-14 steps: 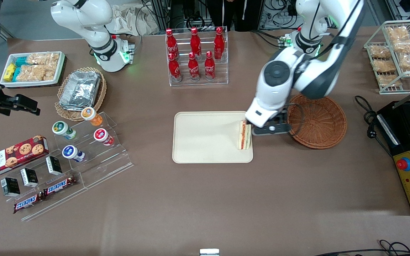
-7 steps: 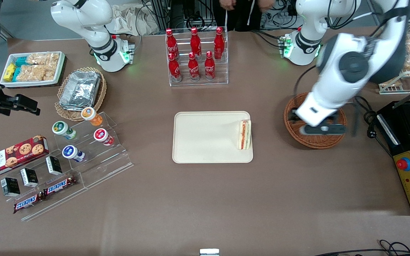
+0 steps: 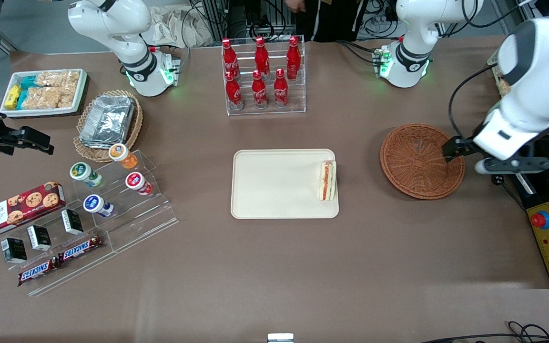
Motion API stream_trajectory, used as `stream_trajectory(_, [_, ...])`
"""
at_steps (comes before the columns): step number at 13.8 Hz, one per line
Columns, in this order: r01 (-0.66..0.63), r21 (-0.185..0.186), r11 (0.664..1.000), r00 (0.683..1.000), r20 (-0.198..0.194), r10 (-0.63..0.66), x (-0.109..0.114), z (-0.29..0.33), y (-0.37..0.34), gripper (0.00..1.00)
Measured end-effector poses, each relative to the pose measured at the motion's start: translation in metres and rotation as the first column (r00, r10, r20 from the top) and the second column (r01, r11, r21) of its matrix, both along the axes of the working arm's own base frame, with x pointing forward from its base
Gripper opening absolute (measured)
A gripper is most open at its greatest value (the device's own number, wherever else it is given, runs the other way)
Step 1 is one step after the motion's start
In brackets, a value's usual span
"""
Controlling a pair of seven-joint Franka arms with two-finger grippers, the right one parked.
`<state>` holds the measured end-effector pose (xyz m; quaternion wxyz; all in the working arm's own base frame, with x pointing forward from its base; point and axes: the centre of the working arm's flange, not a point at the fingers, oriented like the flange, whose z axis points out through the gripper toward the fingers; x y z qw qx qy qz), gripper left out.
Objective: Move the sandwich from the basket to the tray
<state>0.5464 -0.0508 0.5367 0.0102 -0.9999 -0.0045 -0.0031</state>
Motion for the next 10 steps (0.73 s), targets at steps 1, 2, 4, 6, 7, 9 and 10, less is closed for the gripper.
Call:
stream_trajectory(1, [-0.003,-0.001,1.000,1.000,0.006,0.003,0.001,0.013,0.002,1.00])
stream_trajectory(2, [-0.003,-0.001,1.000,1.000,0.012,0.003,0.001,0.025,0.001,1.00])
stream_trajectory(4, [0.000,-0.003,1.000,1.000,0.027,0.000,0.002,0.038,-0.001,1.00])
stream_trajectory(6, [0.000,-0.005,1.000,1.000,0.029,0.000,0.002,0.042,-0.001,1.00])
stream_trajectory(7, [-0.001,-0.005,1.000,1.000,0.028,0.001,0.002,0.042,-0.001,1.00])
stream_trajectory(9, [-0.001,-0.005,1.000,1.000,0.025,0.001,0.002,0.041,0.000,1.00])
stream_trajectory(10, [-0.002,-0.005,1.000,1.000,0.024,0.002,0.003,0.041,0.000,1.00])
